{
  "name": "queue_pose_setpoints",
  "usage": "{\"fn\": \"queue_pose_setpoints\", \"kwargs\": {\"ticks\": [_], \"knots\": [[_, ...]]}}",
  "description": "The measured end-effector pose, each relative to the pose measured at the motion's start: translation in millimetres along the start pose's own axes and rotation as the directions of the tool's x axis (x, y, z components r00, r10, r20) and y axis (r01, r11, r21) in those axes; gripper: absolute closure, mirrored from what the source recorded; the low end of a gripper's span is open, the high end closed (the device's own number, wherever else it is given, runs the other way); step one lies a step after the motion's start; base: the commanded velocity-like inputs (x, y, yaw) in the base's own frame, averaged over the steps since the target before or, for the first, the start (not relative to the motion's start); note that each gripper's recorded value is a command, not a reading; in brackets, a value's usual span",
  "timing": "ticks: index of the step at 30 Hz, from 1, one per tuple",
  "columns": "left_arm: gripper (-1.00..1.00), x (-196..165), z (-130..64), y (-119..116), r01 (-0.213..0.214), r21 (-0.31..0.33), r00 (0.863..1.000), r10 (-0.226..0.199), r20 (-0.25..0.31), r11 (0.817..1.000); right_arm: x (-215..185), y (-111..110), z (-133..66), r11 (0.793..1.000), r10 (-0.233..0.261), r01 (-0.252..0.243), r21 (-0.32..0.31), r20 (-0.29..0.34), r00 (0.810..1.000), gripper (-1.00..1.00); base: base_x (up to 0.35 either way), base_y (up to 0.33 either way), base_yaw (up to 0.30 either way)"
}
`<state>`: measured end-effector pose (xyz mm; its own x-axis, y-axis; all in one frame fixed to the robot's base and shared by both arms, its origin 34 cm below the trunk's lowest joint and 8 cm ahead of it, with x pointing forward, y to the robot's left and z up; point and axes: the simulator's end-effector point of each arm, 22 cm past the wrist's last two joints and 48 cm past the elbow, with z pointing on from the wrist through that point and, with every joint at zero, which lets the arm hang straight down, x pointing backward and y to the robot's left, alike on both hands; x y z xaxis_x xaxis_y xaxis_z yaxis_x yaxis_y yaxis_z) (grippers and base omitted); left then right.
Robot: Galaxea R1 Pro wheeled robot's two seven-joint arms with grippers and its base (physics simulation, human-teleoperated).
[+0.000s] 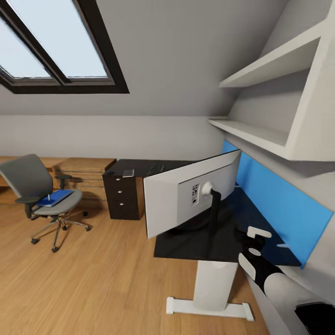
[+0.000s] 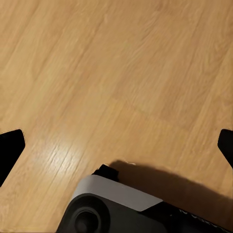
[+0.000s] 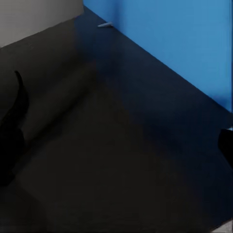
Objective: In the bedroom, organize the workspace by keeping the computer under the desk, ensuring the monitor is on the desk, placing the keyboard on the desk next to the monitor, placing the mouse on the desk next to the keyboard, moving the folder from the swivel chair onto the desk next to the mouse, stacking the notebook on top of the folder with the pen on top of the notebook, and positioning the swivel chair next to the desk.
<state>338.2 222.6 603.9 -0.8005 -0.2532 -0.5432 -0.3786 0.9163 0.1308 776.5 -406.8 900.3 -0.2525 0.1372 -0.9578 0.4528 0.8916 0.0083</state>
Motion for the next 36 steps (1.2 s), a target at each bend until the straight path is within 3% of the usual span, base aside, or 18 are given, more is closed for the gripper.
{"fn": "queue_pose_setpoints", "kwargs": {"ticks": [7,11,12,16,23,36], "knots": [[-1.00,-0.7,-0.3,-0.2,-0.003,0.001,1.000,0.003,0.004,1.000,0.6,15.1,-1.4,0.998,-0.005,0.005,-0.067,0.000,1.000,-1.00,-0.125,0.003,0.000],[-1.00,-1.2,-0.8,-1.3,-0.003,0.003,1.000,0.003,0.006,1.000,1.6,41.0,-5.1,0.982,-0.033,0.034,-0.186,0.007,0.999,-1.00,-0.006,0.000,0.000],[-1.00,-1.5,-1.2,-2.7,-0.004,0.005,1.000,0.004,0.007,1.000,3.4,60.7,-10.0,0.960,-0.041,0.041,-0.276,0.007,0.999,-1.00,-0.002,0.000,0.000],[-1.00,-1.8,-1.1,-2.8,-0.004,0.006,1.000,0.004,0.008,1.000,8.1,72.4,-14.8,0.942,-0.050,0.048,-0.332,0.002,0.999,-1.00,0.011,0.013,0.000],[-1.00,-2.0,-1.2,-2.4,-0.003,0.005,1.000,0.003,0.008,1.000,20.9,91.3,-24.7,0.927,-0.052,0.042,-0.373,-0.018,0.998,-1.00,0.154,0.173,0.000],[-1.00,-1.8,-1.5,-3.5,-0.005,0.007,1.000,0.005,0.008,1.000,22.1,92.3,-25.2,0.927,-0.050,0.039,-0.374,-0.020,0.999,-1.00,0.121,0.026,0.000]]}}
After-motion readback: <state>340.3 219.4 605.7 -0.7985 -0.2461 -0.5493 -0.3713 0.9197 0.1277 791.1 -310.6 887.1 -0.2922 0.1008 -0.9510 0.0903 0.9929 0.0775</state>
